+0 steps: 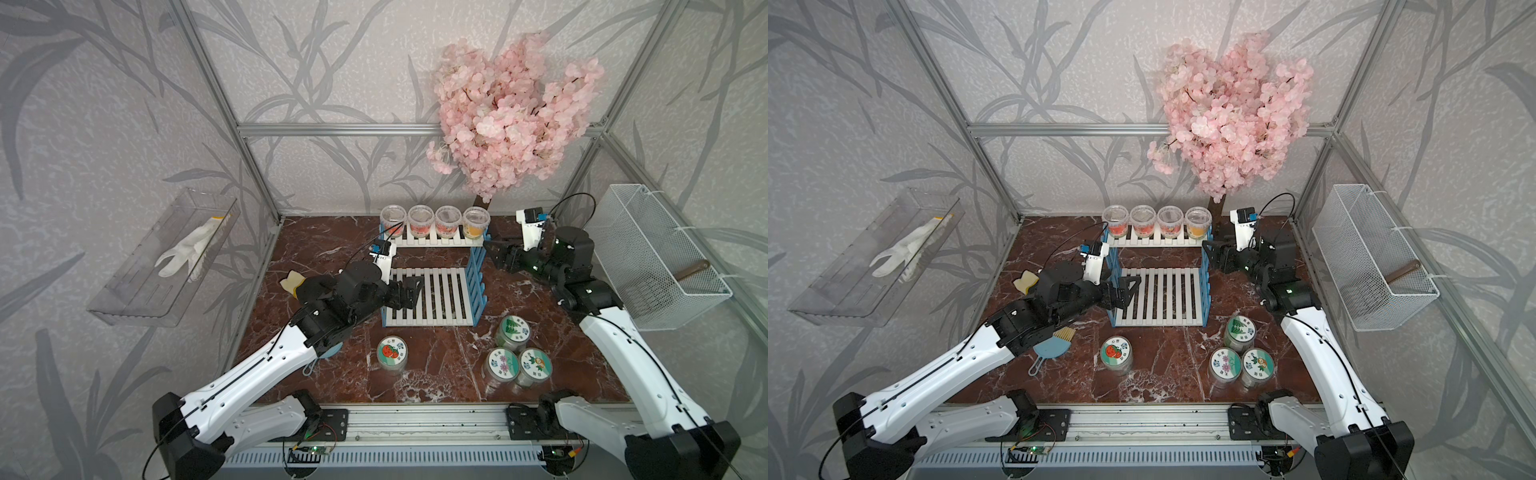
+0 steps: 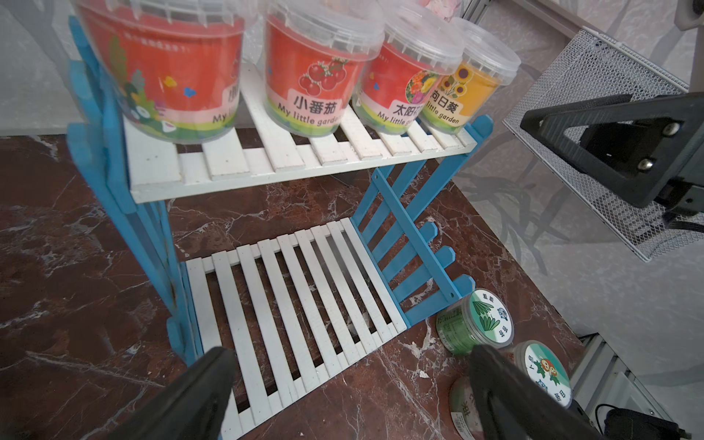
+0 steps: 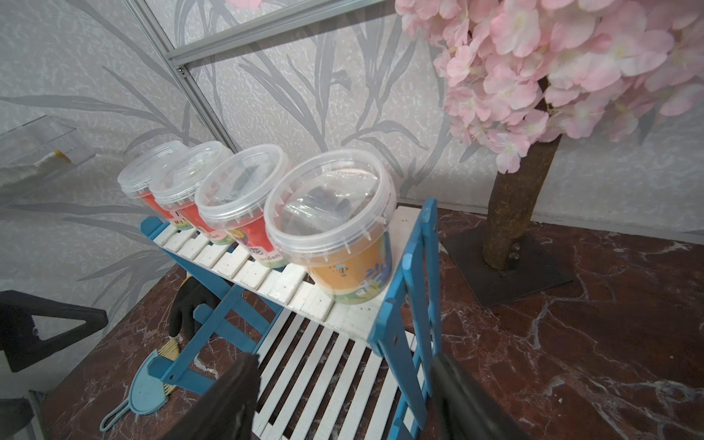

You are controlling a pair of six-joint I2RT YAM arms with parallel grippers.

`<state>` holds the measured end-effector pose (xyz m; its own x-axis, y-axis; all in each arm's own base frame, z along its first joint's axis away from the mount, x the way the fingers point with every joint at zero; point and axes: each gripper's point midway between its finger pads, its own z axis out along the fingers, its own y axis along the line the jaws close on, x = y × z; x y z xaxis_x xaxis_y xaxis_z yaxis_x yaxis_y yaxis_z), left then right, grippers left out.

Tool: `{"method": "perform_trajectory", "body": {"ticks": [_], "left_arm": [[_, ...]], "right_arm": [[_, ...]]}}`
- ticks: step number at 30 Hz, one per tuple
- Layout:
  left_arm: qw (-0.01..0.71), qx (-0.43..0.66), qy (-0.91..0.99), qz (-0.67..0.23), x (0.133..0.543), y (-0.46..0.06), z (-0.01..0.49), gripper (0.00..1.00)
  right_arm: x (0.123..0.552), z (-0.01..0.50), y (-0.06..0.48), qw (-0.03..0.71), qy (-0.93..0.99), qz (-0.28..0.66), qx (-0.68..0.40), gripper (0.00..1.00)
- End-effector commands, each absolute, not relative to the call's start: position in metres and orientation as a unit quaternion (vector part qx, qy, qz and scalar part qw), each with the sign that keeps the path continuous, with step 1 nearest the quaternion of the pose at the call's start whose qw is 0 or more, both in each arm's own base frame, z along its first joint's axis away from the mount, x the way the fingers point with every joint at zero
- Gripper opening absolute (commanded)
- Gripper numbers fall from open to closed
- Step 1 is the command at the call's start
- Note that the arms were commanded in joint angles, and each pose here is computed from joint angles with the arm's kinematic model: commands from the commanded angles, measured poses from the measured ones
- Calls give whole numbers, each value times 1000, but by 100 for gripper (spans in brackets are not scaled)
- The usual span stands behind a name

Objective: Place the seed container on the shelf
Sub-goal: Adjust the seed jar on the shelf.

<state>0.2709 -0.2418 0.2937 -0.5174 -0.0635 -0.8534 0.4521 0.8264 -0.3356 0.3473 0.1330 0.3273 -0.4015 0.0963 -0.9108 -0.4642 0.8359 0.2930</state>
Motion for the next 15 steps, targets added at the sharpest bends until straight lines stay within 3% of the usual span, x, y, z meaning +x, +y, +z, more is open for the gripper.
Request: {"method": "perform_trajectory", "body": {"ticks": [1,15], "left_arm": [[483,113,829,-258,274,-236,296,100],[480,115,829,-262,279,-242,296,100]], "right_arm": [[351,336,137,542,787,267,-124,73],[375,342,136,567,775,253,-116,65]]}}
